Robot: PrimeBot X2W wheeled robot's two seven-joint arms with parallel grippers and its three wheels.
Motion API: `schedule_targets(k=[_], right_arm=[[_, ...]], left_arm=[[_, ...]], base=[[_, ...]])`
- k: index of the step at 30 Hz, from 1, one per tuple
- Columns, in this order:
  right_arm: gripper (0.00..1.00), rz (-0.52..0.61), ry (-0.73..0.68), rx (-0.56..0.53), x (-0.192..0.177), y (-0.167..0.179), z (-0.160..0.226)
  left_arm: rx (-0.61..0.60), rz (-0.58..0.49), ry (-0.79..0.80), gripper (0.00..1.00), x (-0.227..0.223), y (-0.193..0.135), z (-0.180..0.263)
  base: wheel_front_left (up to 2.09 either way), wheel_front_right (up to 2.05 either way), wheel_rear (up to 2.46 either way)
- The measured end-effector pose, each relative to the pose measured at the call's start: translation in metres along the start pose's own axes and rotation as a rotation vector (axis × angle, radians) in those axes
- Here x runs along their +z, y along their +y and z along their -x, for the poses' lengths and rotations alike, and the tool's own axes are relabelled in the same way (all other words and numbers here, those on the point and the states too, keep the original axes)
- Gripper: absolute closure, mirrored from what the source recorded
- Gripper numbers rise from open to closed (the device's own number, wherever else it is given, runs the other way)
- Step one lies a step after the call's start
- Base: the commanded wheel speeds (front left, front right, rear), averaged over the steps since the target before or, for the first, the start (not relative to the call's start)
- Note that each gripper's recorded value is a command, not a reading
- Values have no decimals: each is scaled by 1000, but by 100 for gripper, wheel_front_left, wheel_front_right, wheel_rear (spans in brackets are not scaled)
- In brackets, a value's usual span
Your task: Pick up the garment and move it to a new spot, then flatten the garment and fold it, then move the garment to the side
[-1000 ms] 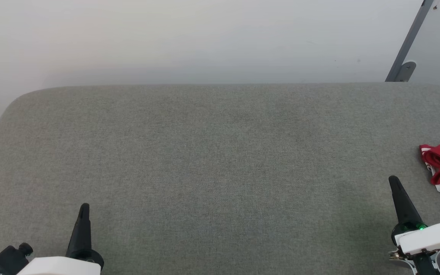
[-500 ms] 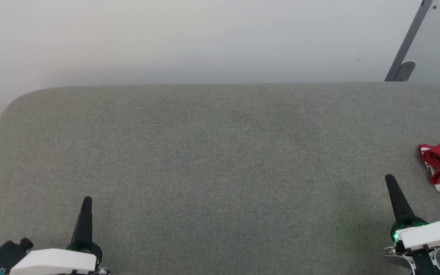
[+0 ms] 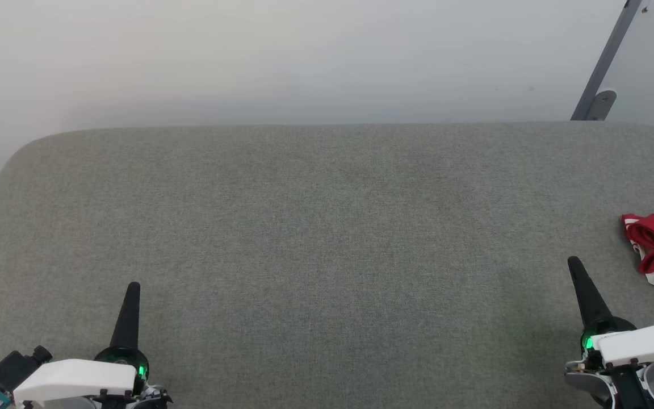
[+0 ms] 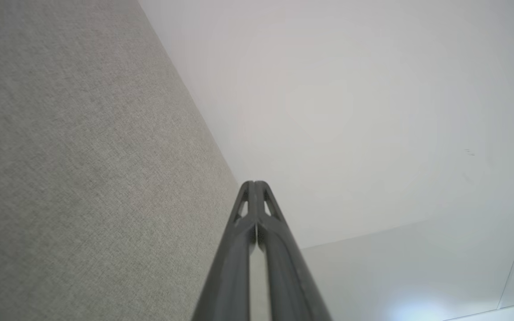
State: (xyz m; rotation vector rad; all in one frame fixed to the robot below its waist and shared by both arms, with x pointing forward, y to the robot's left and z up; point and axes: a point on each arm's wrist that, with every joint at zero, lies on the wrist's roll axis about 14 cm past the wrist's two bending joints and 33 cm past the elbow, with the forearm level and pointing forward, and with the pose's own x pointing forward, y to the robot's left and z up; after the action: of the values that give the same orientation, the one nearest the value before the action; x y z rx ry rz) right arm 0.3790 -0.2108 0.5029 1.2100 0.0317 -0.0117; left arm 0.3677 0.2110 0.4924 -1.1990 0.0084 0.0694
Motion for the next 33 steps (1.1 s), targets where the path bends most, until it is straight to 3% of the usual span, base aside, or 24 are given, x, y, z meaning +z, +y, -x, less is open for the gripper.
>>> schedule_targets(k=[33], right_arm=[[100, -257, -8, 15, -7, 4, -7]], left_arm=[[-27, 264, 30, 100, -6, -11, -13]], base=[[0, 0, 0]])
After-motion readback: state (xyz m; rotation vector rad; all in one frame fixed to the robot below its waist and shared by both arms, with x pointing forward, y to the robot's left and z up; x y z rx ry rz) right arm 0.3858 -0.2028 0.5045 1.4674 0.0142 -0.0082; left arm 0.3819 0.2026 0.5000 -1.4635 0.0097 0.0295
